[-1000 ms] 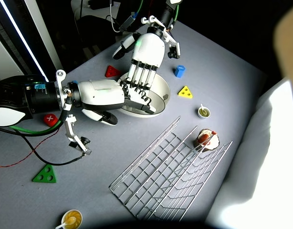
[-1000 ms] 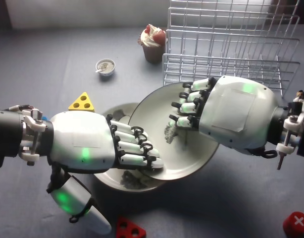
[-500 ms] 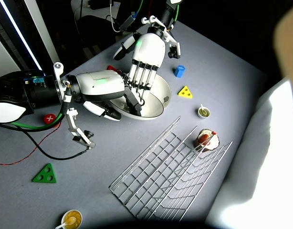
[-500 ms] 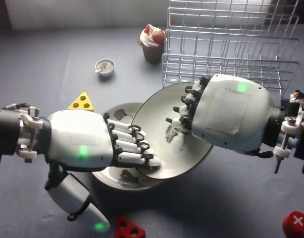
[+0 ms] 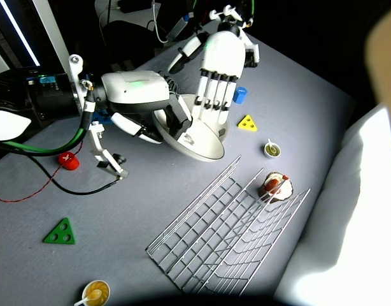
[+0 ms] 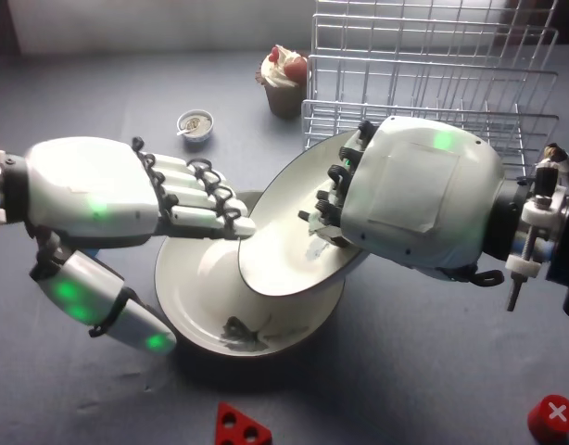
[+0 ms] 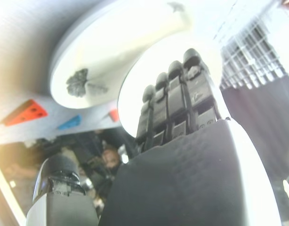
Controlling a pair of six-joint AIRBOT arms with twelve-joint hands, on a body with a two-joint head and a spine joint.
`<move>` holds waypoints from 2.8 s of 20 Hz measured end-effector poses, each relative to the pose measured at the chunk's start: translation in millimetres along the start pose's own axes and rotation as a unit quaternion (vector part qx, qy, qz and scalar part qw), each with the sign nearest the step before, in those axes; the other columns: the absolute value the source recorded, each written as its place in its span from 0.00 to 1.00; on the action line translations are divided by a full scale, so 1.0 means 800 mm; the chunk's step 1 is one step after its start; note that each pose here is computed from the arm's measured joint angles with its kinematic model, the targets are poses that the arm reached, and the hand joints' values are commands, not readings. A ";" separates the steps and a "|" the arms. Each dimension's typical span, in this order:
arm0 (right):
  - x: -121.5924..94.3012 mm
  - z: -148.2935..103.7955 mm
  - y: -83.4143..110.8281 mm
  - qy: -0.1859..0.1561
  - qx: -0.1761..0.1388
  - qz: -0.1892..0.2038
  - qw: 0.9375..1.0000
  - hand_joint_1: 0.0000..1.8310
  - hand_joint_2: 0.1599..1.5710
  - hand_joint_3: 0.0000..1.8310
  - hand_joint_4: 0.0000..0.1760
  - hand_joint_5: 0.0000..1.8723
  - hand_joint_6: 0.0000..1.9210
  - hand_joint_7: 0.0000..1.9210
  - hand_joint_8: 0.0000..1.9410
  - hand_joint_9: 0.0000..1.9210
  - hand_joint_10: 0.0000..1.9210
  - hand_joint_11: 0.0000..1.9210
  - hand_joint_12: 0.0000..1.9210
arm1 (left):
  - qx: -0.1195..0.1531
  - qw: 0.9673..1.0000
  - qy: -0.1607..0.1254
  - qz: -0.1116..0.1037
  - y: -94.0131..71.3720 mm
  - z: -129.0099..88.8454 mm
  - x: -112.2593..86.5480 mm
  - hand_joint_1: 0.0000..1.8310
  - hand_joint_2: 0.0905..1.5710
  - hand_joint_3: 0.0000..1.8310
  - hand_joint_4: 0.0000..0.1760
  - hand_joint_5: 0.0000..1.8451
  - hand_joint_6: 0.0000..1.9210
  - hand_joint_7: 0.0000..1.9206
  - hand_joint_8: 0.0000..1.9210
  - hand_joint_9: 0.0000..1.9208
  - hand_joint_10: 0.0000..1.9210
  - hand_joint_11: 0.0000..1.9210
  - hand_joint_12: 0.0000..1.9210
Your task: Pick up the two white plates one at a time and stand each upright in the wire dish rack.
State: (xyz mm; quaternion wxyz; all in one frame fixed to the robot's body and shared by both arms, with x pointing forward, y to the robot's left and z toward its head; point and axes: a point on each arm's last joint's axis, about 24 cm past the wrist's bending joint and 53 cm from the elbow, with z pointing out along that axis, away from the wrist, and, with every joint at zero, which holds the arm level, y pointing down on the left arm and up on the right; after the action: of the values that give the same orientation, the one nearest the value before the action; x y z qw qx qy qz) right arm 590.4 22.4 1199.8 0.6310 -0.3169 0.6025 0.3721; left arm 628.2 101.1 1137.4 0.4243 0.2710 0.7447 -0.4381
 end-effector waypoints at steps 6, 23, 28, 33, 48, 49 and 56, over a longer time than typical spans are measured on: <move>-0.031 -0.006 0.011 -0.013 -0.004 0.000 1.000 0.82 0.61 0.00 0.00 0.57 0.42 0.65 0.11 0.62 0.31 0.55 0.66 | -0.006 1.000 -0.011 0.004 0.009 -0.029 -0.015 0.03 0.60 0.00 0.00 0.07 0.00 0.09 0.00 0.08 0.00 0.07 0.00; -0.198 -0.018 -0.018 -0.092 0.055 0.195 0.975 0.82 0.62 0.00 0.00 0.52 0.47 0.61 0.18 0.62 0.32 0.55 0.68 | -0.029 0.999 -0.015 0.020 0.038 -0.076 -0.030 0.03 0.59 0.00 0.00 0.06 0.00 0.08 0.00 0.08 0.00 0.08 0.00; -0.227 -0.028 -0.057 -0.117 0.081 0.256 0.956 0.82 0.62 0.00 0.00 0.54 0.45 0.62 0.14 0.62 0.32 0.55 0.68 | -0.026 0.999 -0.015 0.020 0.036 -0.076 -0.030 0.01 0.59 0.00 0.00 0.07 0.00 0.08 0.00 0.08 0.00 0.09 0.01; -0.232 -0.049 -0.114 -0.120 0.117 0.343 0.924 0.82 0.61 0.00 0.00 0.54 0.44 0.62 0.17 0.63 0.31 0.55 0.68 | -0.023 0.999 -0.018 0.026 0.034 -0.075 -0.035 0.02 0.59 0.00 0.00 0.07 0.00 0.09 0.00 0.09 0.00 0.08 0.00; -0.241 -0.082 -0.234 -0.152 0.176 0.450 0.862 0.82 0.62 0.00 0.00 0.54 0.45 0.62 0.16 0.61 0.35 0.53 0.70 | -0.018 0.999 -0.014 0.038 0.028 -0.072 -0.036 0.02 0.59 0.00 0.00 0.08 0.00 0.09 0.00 0.09 0.00 0.09 0.01; -0.239 -0.085 -0.242 -0.154 0.179 0.463 0.855 0.82 0.62 0.00 0.00 0.54 0.44 0.61 0.18 0.62 0.32 0.54 0.69 | -0.018 0.999 -0.015 0.037 0.028 -0.072 -0.037 0.02 0.59 0.00 0.00 0.07 0.00 0.08 0.00 0.08 0.00 0.08 0.00; -0.234 -0.087 -0.271 -0.158 0.185 0.508 0.826 0.82 0.62 0.00 0.00 0.55 0.43 0.59 0.21 0.63 0.31 0.55 0.68 | -0.016 0.999 -0.012 0.047 0.026 -0.071 -0.038 0.03 0.59 0.00 0.00 0.08 0.00 0.09 0.00 0.09 0.00 0.09 0.00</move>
State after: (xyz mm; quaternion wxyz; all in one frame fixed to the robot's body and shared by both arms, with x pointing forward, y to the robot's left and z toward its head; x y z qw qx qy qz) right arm 739.0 -165.8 1370.4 0.4864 0.2197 0.6282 0.5661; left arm 637.1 160.0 1169.6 0.4575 0.2934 0.7329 -0.4092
